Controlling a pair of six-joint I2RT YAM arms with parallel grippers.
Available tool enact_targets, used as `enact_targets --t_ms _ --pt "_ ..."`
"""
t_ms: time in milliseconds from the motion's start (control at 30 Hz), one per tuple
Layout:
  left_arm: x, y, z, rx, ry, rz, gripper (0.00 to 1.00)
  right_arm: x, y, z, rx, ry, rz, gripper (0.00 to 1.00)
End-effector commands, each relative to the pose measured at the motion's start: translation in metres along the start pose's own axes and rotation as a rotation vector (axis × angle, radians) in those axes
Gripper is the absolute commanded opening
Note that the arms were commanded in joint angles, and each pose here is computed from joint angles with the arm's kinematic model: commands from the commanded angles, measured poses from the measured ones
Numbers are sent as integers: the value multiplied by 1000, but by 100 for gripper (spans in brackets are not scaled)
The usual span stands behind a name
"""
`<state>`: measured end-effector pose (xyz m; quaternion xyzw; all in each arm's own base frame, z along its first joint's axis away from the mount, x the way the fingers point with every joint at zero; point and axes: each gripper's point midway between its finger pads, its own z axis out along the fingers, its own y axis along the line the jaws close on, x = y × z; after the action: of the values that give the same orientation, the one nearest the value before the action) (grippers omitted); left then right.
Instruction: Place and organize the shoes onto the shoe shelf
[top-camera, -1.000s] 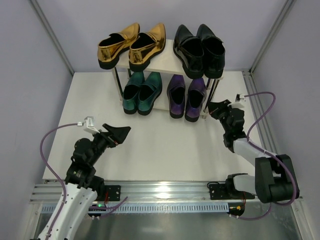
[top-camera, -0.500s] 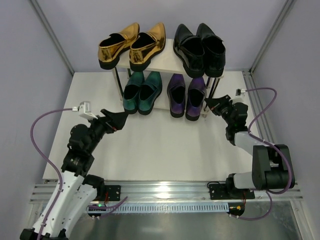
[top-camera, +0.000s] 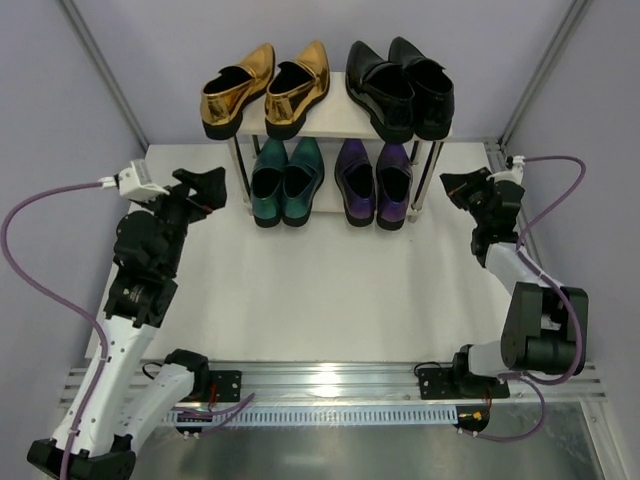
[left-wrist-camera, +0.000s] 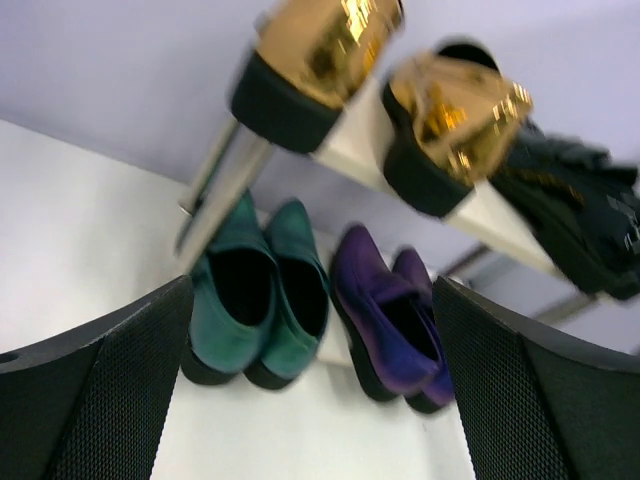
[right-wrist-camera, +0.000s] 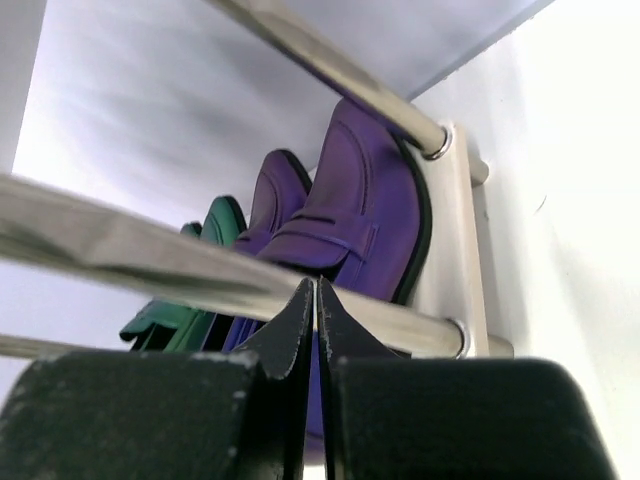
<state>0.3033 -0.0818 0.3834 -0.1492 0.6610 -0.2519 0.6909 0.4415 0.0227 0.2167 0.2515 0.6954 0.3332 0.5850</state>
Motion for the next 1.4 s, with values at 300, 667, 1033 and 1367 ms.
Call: enact_targets --t_ms 300,667,1033,1367 --pt "-77 17 15 -181 -278 77 67 34 149 -113 -314 183 -429 4" --pt "-97 45 82 -281 -362 27 0 44 243 -134 -499 307 -581 4" --pt "-114 37 130 -231 -364 107 0 39 321 -67 -461 248 -589 4" --pt "-90 52 161 -190 -278 105 0 46 339 4 -241 161 -587 4"
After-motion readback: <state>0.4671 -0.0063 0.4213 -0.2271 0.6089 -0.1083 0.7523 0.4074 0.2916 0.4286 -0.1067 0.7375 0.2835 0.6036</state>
